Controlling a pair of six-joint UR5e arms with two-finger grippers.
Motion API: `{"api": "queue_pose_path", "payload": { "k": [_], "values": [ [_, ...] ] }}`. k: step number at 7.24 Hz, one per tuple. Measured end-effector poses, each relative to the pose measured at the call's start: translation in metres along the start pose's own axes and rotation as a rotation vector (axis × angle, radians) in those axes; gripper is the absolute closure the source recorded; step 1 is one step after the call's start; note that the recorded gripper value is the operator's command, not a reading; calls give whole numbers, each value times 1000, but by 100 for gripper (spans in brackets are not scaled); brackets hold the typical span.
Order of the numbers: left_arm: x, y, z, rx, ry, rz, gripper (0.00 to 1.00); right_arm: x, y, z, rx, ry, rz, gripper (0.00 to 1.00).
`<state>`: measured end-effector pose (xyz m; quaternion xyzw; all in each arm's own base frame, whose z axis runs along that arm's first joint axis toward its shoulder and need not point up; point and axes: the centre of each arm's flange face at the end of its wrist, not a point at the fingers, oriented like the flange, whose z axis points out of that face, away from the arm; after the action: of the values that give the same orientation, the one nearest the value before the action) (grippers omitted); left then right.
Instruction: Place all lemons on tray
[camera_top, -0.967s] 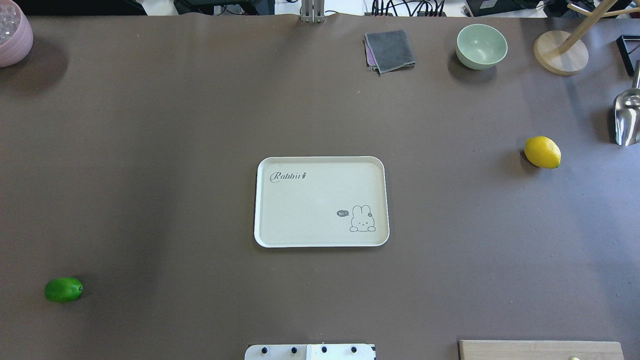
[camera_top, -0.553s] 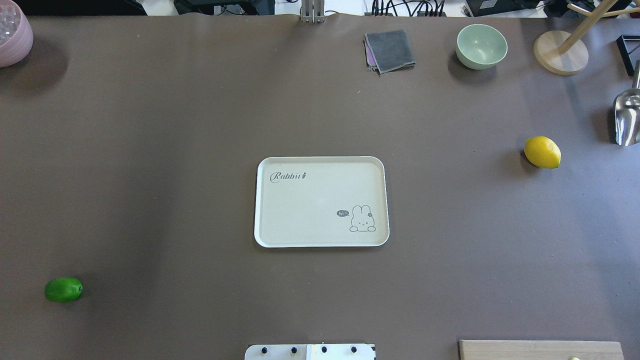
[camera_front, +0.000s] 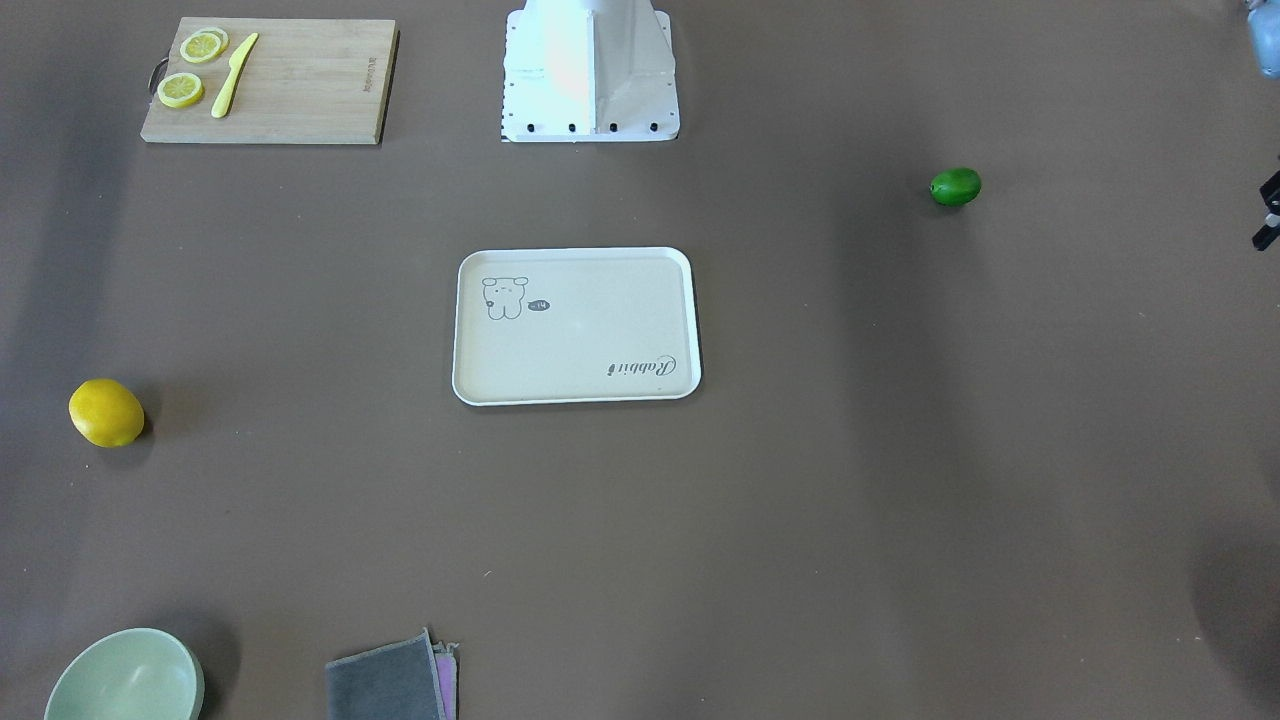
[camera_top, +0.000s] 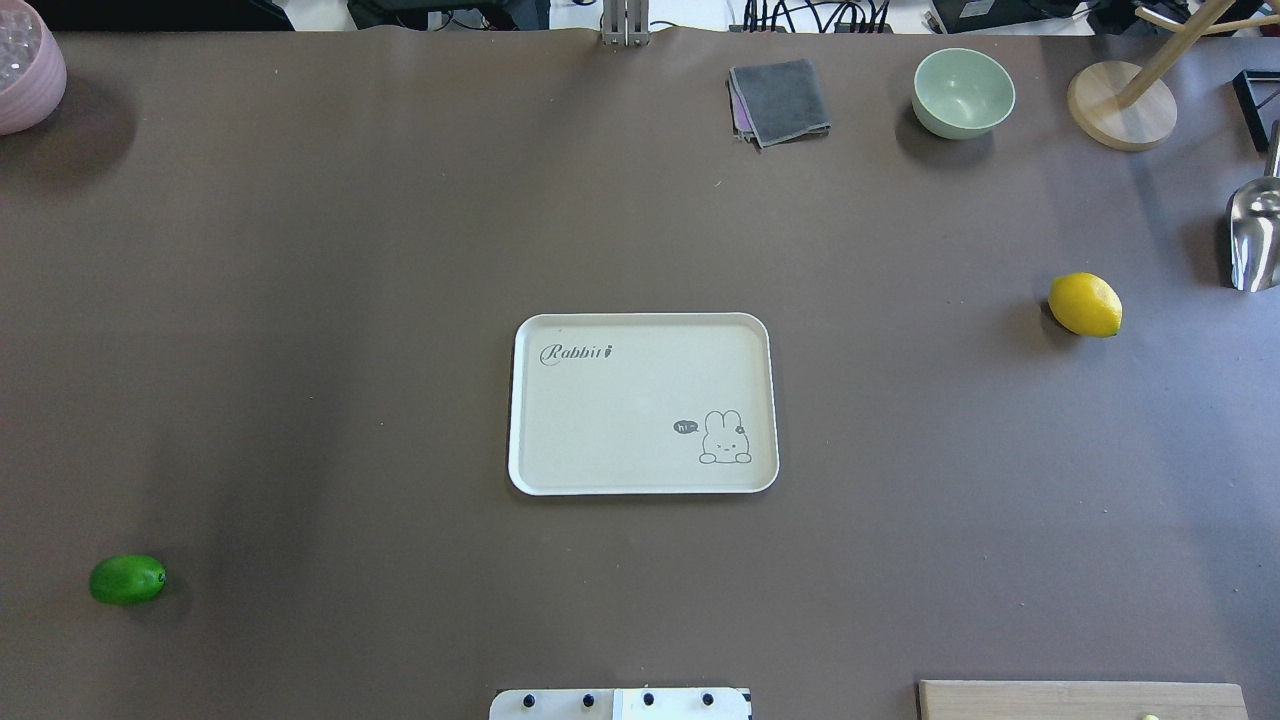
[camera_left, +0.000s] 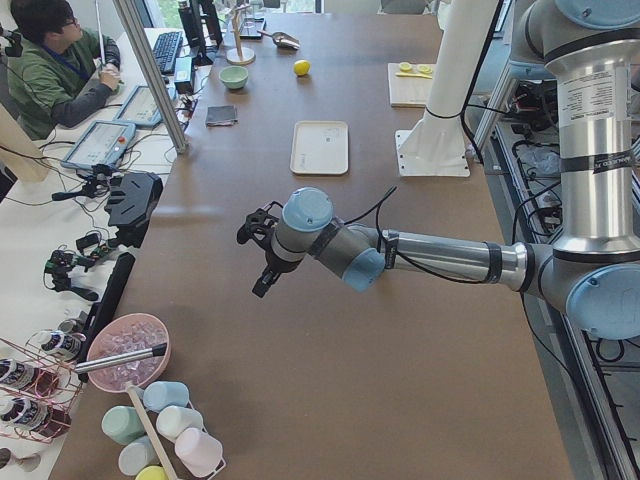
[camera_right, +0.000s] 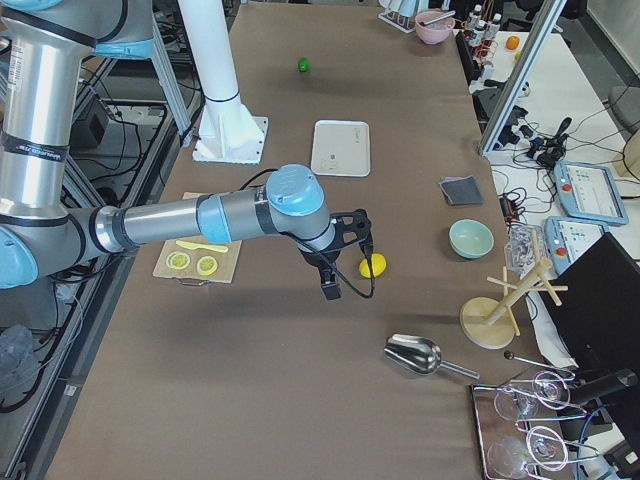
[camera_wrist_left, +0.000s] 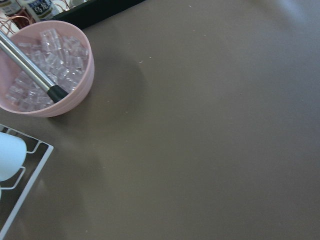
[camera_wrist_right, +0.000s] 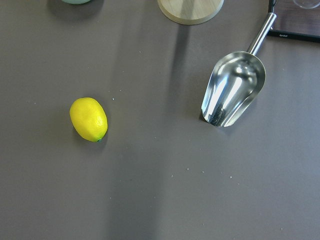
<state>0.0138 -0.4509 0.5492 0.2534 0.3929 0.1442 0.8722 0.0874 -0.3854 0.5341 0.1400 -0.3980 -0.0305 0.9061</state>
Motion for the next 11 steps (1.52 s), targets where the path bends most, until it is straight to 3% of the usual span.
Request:
{"api": "queue_pose_path", "payload": {
  "k": [5, 9, 11],
  "values": [
    [108, 70, 87, -99, 171, 74, 1, -5, -1, 6, -11, -5, 16, 0],
    [165, 142, 107, -159, 300, 213, 2, -6, -1, 6, 1, -5, 4, 0],
    [186, 158, 111, -173, 362, 270, 2, -6, -1, 6, 1, -5, 3, 0]
  ]
}}
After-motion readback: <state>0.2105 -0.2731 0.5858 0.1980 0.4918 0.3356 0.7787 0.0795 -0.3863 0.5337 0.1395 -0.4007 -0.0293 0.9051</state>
